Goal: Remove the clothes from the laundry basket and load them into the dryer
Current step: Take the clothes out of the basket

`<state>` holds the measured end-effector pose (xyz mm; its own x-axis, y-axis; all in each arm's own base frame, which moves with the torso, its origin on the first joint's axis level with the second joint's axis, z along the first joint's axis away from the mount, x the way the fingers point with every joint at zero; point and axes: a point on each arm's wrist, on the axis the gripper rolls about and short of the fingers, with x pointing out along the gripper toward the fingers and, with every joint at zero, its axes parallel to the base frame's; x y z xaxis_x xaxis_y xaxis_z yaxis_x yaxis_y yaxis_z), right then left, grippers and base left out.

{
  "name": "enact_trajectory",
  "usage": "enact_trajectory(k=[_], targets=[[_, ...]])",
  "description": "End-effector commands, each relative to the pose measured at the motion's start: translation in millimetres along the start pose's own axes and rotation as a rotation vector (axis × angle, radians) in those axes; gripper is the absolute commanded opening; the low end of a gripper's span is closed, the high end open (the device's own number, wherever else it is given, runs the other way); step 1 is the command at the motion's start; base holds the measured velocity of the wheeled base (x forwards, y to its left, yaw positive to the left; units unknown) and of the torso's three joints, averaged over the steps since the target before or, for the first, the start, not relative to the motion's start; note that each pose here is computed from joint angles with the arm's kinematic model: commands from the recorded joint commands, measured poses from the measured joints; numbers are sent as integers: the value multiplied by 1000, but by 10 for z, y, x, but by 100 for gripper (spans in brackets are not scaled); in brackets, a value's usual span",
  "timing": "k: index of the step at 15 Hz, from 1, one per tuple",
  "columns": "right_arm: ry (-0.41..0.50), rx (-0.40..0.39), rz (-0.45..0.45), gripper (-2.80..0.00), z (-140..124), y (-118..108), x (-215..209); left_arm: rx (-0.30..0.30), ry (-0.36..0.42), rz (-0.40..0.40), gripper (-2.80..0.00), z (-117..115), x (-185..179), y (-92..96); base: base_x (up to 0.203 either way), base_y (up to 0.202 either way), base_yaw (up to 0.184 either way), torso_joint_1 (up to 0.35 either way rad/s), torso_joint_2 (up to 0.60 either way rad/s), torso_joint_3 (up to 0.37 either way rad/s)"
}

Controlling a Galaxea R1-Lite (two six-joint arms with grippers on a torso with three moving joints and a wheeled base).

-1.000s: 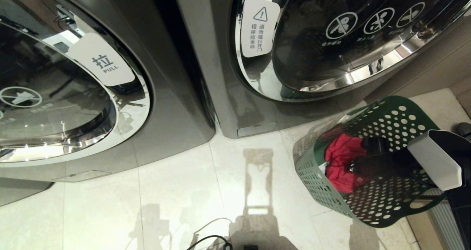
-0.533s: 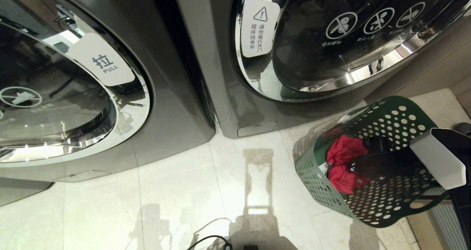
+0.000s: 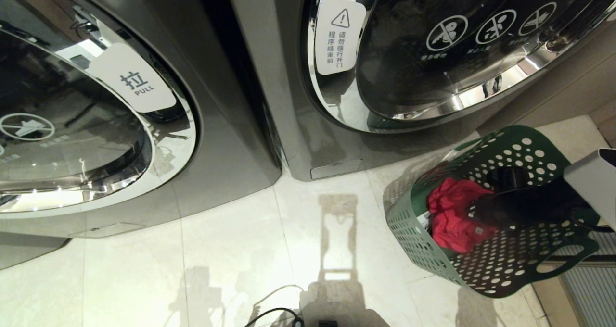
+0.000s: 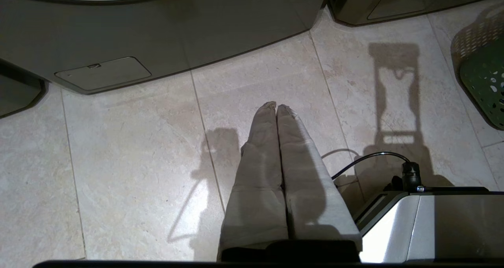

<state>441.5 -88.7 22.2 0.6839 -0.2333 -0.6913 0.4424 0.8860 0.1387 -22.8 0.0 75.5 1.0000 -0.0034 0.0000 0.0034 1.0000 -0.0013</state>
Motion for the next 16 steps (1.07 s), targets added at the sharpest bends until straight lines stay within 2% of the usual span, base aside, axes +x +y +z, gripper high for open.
enact_trajectory(k=[1, 4, 9, 12, 16], targets=[[-79, 3, 31, -280, 209, 33, -659, 0, -2, 0, -280, 0, -1, 0, 0, 0, 0, 0, 0, 0], [-149, -4, 69, -280, 254, 47, -1348, 0, -2, 0, -280, 0, -1, 0, 0, 0, 0, 0, 0, 0], [-302, -41, 194, -280, 29, 59, -2593, 0, -2, 0, -280, 0, -1, 0, 0, 0, 0, 0, 0, 0], [-429, -103, 304, -280, -299, -19, -3338, 0, -2, -1, -280, 0, -1, 0, 0, 0, 0, 0, 0, 0], [-617, -220, 372, -280, -912, -414, -3997, 0, -2, -1, -280, 0, -1, 0, 0, 0, 0, 0, 0, 0]])
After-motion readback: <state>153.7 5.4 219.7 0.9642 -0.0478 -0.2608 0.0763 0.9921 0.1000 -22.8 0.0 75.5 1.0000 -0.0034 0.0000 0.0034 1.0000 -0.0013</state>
